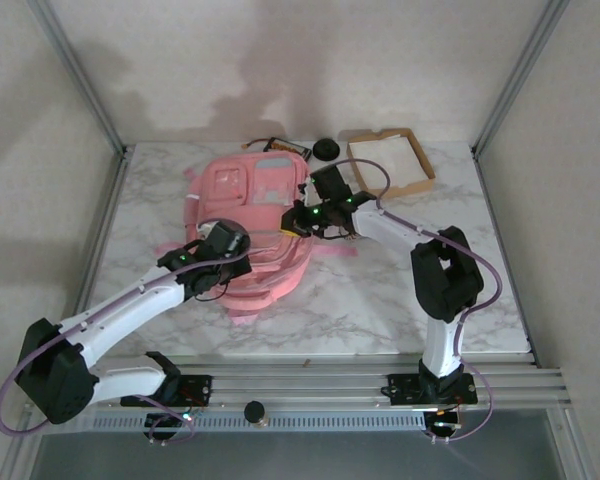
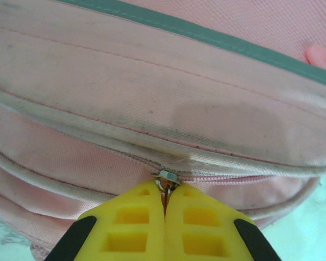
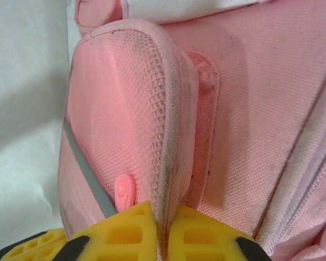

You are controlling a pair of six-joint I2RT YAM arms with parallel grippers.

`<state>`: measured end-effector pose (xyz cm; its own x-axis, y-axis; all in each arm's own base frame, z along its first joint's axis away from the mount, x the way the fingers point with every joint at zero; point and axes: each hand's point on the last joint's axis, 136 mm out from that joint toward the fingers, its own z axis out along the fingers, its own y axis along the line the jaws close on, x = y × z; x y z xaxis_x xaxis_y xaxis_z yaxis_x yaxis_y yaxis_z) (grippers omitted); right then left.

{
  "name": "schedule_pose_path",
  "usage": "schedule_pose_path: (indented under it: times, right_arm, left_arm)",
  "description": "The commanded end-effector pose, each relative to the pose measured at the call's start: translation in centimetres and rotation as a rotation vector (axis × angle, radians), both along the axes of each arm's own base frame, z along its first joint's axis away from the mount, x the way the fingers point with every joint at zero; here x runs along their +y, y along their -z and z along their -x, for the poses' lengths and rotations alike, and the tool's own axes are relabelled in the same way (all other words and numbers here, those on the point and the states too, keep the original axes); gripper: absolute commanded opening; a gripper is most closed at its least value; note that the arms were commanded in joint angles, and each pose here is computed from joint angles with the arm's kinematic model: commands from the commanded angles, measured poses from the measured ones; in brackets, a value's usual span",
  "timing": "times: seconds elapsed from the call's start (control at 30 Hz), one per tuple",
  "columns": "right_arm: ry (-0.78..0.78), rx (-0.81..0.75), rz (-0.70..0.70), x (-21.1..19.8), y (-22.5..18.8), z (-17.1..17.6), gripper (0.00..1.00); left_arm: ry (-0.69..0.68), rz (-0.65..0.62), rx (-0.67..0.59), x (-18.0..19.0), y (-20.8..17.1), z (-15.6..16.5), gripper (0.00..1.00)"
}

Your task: Pack books, pencil case, and school supplies into a backpack

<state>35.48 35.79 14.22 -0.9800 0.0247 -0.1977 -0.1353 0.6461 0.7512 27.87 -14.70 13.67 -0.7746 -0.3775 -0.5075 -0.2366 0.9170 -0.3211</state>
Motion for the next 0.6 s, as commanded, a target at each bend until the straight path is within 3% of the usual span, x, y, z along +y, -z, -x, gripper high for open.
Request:
schedule_pose_path:
  times: [0.0, 0.1, 0.13, 0.3, 0.47, 0.57]
  right_arm:
    - [0.174, -0.137, 0.063, -4.2, -0.6, -6.1, 0.0]
    - [0.175, -0.152, 0.15, -4.7, 0.4, -5.4, 0.0]
    - [0.204, -0.155, 0.19, -6.1, 0.9, -6.2, 0.0]
    - [0.294, -0.19, 0.258, -10.5, 0.3, -9.4, 0.0]
    - [0.291, -0.221, 0.231, -9.8, 0.0, -11.2, 0.0]
    - [0.246, -0.232, 0.233, -8.2, 0.1, -11.3, 0.0]
  left_arm:
    - [0.019, -0.162, 0.211, 3.7, 4.3, 5.2, 0.0]
    - [-0.088, -0.349, 0.217, 7.7, 4.7, 5.4, 0.0]
    - [-0.085, -0.359, 0.215, 7.6, 4.5, 5.0, 0.0]
    - [-0.234, -0.261, 0.131, 8.4, 2.4, 3.1, 0.0]
    - [-0.358, -0.254, 0.152, 12.1, 4.8, 2.6, 0.0]
    - [-0.343, -0.228, 0.12, 11.3, 4.6, 0.9, 0.0]
